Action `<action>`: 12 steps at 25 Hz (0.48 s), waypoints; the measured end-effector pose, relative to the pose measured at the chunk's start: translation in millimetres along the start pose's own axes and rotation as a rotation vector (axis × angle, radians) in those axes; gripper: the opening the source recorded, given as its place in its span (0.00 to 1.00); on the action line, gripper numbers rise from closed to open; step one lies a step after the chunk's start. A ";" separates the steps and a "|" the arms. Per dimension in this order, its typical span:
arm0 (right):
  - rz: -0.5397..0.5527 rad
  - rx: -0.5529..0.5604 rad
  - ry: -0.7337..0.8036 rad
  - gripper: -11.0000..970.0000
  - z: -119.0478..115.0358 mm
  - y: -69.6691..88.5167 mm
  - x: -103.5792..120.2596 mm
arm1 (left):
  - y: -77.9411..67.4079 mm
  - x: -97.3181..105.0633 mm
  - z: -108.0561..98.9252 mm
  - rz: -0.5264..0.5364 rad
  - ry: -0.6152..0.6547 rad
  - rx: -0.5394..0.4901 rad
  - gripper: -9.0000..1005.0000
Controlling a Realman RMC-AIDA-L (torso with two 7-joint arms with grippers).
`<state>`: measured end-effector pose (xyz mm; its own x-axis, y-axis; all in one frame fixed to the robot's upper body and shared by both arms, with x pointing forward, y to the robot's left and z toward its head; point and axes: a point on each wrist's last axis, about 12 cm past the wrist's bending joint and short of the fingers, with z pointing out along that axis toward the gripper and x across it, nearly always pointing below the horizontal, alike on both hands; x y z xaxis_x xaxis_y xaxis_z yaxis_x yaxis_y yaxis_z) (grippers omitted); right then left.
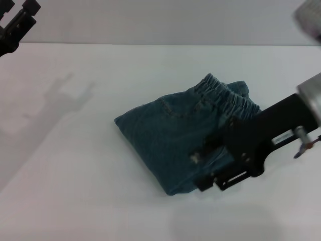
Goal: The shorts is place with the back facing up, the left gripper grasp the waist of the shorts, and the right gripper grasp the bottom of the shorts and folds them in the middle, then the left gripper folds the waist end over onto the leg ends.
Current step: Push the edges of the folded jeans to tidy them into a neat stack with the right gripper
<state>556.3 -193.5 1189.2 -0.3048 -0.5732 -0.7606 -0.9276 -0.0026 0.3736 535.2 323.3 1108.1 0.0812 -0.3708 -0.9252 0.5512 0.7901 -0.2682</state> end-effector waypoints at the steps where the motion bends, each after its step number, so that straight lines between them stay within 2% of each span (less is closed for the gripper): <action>1: 0.006 0.003 0.045 0.66 5.6 -1.9 -1.3 | 0.0 1.9 -1.3 -0.002 0.003 -0.003 0.80; 6: 0.038 -0.004 0.220 0.66 33.0 -9.1 -3.7 | -0.6 6.3 -3.1 -0.012 0.010 -0.006 0.80; 12: 0.048 0.044 0.357 0.66 53.8 -15.3 -3.5 | -1.3 7.0 -3.5 -0.015 0.008 -0.003 0.80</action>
<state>559.9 -147.3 1157.6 -0.2605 -0.8221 -0.5063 -0.9248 0.0620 0.3753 532.2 321.4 1101.0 0.0662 -0.3786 -0.9232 0.5500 0.7858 -0.2828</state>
